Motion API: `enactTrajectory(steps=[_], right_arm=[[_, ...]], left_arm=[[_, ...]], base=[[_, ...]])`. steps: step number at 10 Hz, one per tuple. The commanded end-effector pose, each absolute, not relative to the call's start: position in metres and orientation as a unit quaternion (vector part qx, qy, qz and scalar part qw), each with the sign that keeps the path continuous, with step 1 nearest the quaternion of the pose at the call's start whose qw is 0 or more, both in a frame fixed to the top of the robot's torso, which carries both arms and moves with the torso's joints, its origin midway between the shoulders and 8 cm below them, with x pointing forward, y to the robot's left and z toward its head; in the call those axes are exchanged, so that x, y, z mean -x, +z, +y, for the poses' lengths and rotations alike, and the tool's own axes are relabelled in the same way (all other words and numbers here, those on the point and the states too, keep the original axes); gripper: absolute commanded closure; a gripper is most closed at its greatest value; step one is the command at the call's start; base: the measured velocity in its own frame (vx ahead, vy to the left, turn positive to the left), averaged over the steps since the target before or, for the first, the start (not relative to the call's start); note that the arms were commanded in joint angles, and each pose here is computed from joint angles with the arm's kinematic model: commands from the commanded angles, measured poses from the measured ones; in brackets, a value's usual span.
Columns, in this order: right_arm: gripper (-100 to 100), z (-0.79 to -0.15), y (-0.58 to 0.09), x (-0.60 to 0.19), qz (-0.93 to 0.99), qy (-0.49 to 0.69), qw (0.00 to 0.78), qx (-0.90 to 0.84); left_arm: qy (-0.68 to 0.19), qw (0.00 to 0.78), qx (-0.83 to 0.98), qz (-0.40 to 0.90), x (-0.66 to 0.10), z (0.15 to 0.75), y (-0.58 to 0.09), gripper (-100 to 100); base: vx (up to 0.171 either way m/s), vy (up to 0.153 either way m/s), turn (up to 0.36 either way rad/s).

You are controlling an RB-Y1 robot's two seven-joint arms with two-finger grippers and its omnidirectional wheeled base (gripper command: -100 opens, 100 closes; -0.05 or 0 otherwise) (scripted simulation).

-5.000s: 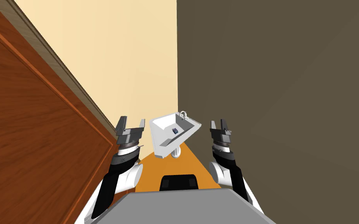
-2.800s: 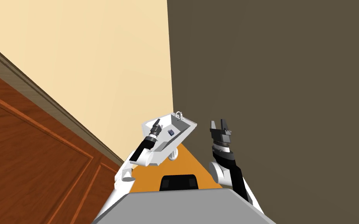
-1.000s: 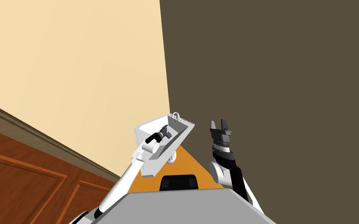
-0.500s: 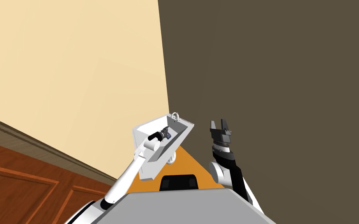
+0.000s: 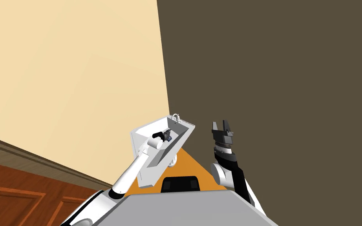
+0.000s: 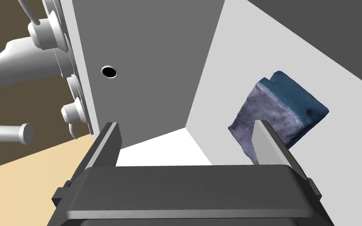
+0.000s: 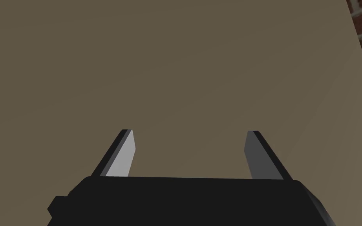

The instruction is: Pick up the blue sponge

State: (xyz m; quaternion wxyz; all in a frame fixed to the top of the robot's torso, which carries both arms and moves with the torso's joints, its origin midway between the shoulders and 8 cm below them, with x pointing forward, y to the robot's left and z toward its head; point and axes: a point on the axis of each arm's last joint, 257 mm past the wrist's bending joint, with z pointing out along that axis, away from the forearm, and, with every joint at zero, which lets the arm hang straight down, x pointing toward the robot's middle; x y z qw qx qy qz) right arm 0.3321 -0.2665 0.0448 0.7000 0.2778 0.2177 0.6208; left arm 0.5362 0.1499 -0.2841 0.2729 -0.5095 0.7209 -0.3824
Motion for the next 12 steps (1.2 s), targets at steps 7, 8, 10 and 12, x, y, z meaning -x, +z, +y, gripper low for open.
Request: enactTrajectory(steps=[7, 8, 10, 12], right_arm=[[0, -0.267, 0.045, -0.332, 0.218, 0.621, 0.7, -0.278], [0, -0.267, 0.045, -0.332, 0.218, 0.621, 0.7, -0.278], [0, -0.267, 0.045, -0.332, 0.218, 0.621, 0.7, -0.278], [0, -0.267, 0.045, -0.332, 0.218, 0.621, 0.7, -0.278]], left_arm=[[-0.295, 0.2, 0.521, 0.775, -0.518, 0.15, -0.327, -100], [-0.284, 0.189, 0.519, 0.784, -0.518, 0.148, -0.33, -100], [-0.27, 0.179, 0.522, 0.789, -0.511, 0.151, -0.336, -100], [-0.246, 0.16, 0.523, 0.8, -0.504, 0.153, -0.344, -100]], base=[[0.021, 0.012, -0.045], [0.026, 0.007, -0.064], [0.015, 0.01, -0.019], [0.018, 0.012, -0.049]])
